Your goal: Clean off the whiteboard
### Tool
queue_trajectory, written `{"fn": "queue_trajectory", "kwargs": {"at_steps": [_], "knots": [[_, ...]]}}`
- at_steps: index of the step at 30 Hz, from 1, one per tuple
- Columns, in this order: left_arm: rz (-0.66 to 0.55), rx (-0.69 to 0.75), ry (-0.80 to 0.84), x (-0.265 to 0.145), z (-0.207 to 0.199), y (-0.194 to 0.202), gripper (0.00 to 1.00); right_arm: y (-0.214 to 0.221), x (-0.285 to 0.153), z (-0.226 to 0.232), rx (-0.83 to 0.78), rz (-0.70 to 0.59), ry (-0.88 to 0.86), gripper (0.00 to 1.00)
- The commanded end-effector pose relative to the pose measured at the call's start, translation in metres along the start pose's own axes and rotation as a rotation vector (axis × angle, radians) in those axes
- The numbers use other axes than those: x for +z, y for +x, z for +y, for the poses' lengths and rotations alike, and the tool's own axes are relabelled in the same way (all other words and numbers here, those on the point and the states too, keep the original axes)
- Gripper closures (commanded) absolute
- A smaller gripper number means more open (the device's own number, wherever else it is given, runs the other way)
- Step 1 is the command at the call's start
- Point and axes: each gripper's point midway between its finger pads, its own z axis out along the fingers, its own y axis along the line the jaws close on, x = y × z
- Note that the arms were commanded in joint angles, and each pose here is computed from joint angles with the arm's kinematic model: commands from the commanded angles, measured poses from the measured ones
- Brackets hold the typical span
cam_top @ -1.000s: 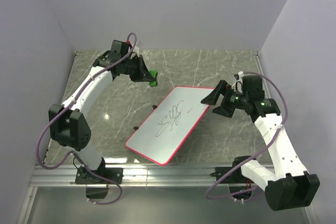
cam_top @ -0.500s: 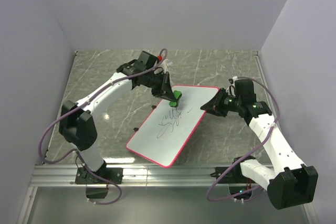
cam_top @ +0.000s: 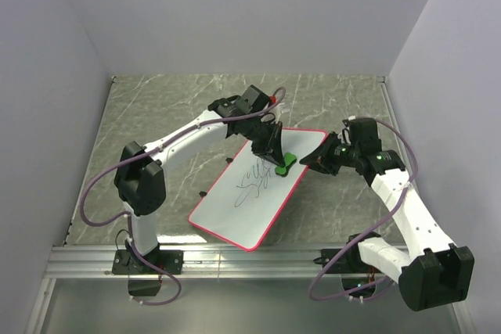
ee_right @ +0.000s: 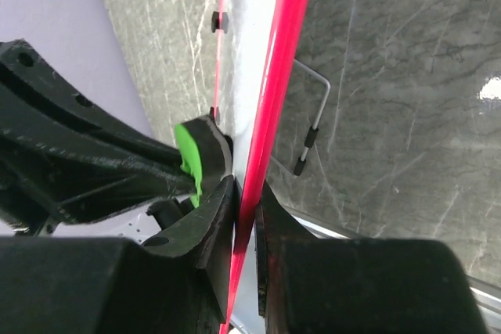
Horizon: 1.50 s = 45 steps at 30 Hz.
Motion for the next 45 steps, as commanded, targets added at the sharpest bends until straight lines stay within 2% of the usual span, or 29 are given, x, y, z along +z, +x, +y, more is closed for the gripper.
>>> {"fn": "queue_trajectory", "kwargs": {"at_steps": [1,3,6,10,13,17,24,27,30,34,39,44,45], "knots": [[0.135,-0.127,-0.234,0.013,0.077,0.037,1.00,-0.021,-0.006,0.004,-0.094,-0.089,0.039,0.95],[0.158,-0.227,-0.283,0.010,0.114,0.048,1.00,-0.022,-0.008,0.008,-0.096,-0.091,0.038,0.96],[0.108,-0.285,-0.307,-0.002,0.146,0.043,1.00,-0.022,-0.013,0.013,-0.103,-0.092,0.035,0.97],[0.112,-0.340,-0.284,-0.001,0.182,0.042,1.00,-0.023,-0.019,0.016,-0.105,-0.097,0.038,0.98],[0.122,-0.335,-0.278,0.001,0.191,0.039,1.00,-0.022,-0.020,0.017,-0.106,-0.094,0.042,0.99],[0.081,-0.277,-0.180,0.000,0.159,0.020,1.00,-0.022,-0.021,0.018,-0.111,-0.090,0.042,1.00],[0.050,-0.072,0.030,0.013,0.041,-0.006,1.00,-0.018,-0.011,0.017,-0.107,-0.058,0.036,1.00],[0.054,-0.068,0.084,0.022,0.015,-0.013,1.00,-0.018,-0.008,0.019,-0.113,-0.050,0.033,1.00],[0.052,-0.064,0.071,0.027,0.012,-0.015,1.00,-0.017,-0.006,0.019,-0.115,-0.041,0.037,1.00],[0.059,-0.146,-0.051,0.036,0.051,-0.012,1.00,-0.016,-0.005,0.021,-0.120,-0.036,0.037,1.00],[0.025,-0.300,-0.153,0.038,0.122,-0.015,1.00,-0.015,-0.007,0.020,-0.126,-0.035,0.039,1.00],[0.002,-0.347,-0.232,0.036,0.172,-0.030,1.00,-0.011,-0.007,0.017,-0.125,-0.030,0.038,1.00],[0.033,-0.364,-0.248,0.040,0.179,-0.024,1.00,-0.010,-0.007,0.017,-0.125,-0.028,0.039,1.00]]}}
